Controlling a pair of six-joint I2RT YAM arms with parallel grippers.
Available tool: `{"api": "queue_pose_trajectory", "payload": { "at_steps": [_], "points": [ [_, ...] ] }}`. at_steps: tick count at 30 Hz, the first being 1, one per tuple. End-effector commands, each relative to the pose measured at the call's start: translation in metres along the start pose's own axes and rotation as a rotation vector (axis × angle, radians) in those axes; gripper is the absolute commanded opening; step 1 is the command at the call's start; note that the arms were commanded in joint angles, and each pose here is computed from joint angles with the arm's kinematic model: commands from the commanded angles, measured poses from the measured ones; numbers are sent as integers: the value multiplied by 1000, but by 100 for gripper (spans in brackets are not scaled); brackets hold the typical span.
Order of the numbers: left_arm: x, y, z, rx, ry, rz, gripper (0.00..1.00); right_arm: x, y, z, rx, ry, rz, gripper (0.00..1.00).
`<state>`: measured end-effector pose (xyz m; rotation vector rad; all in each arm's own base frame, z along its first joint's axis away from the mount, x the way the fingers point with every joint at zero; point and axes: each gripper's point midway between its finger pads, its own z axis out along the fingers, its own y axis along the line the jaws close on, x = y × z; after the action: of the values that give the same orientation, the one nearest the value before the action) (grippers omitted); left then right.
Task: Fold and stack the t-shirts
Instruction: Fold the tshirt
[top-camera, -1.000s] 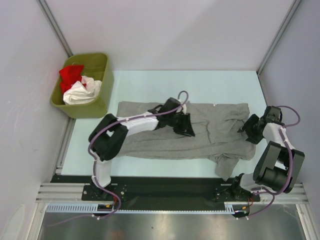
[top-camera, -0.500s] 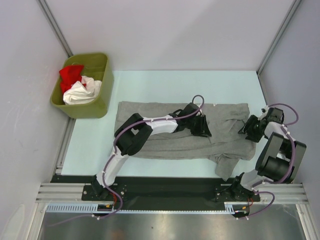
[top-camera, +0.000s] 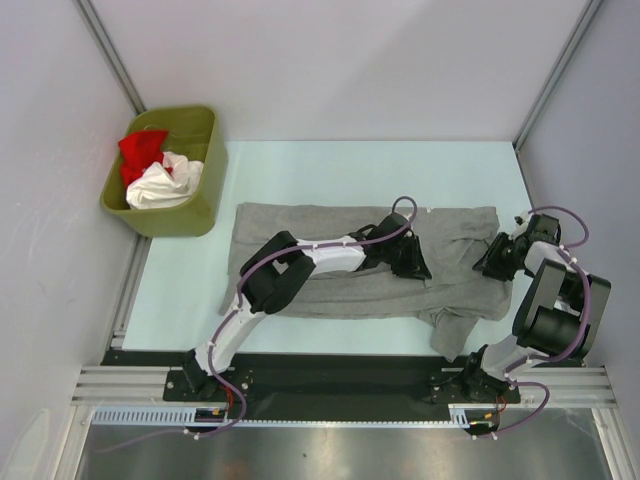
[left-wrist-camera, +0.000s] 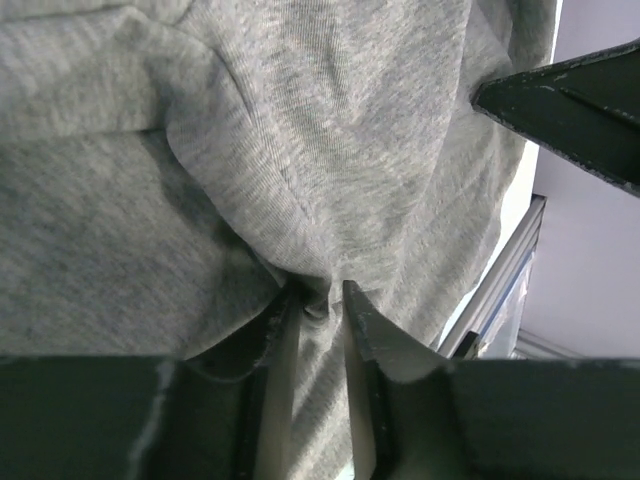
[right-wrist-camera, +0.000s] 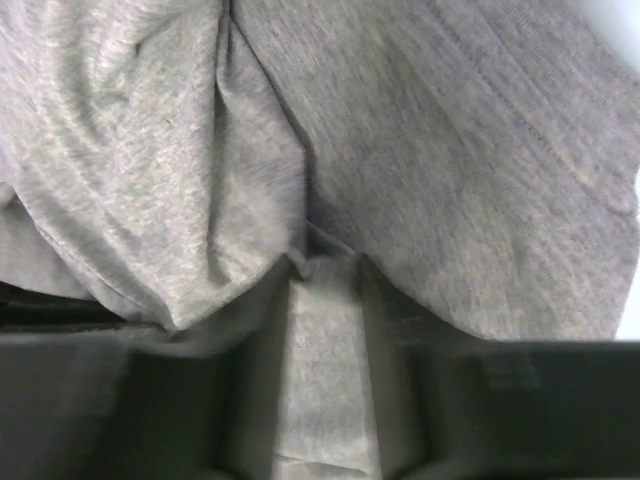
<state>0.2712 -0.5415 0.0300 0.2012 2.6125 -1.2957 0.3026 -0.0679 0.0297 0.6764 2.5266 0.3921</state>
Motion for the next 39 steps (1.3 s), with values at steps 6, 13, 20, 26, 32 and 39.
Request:
{"api": "queue_pose_trajectory", "payload": {
  "at_steps": [6, 13, 20, 26, 32, 39],
  "points": [
    [-3, -28, -2, 56, 34, 42, 8, -5, -1, -17, 55, -16, 94, 6],
    [-5, -39, -26, 77, 94, 63, 0, 14, -3, -36, 149, 65, 206, 0],
    [-4, -30, -39, 91, 137, 47, 0, 16, 0, -47, 182, 84, 279, 0],
    [-3, -38, -55, 121, 154, 57, 0, 17, 2, -54, 202, 107, 318, 0],
    [1, -42, -60, 139, 177, 58, 0, 25, -5, -58, 254, 132, 354, 0],
    [-2, -36, -64, 118, 173, 74, 1, 49, -8, -52, 256, 152, 438, 0]
  ]
}}
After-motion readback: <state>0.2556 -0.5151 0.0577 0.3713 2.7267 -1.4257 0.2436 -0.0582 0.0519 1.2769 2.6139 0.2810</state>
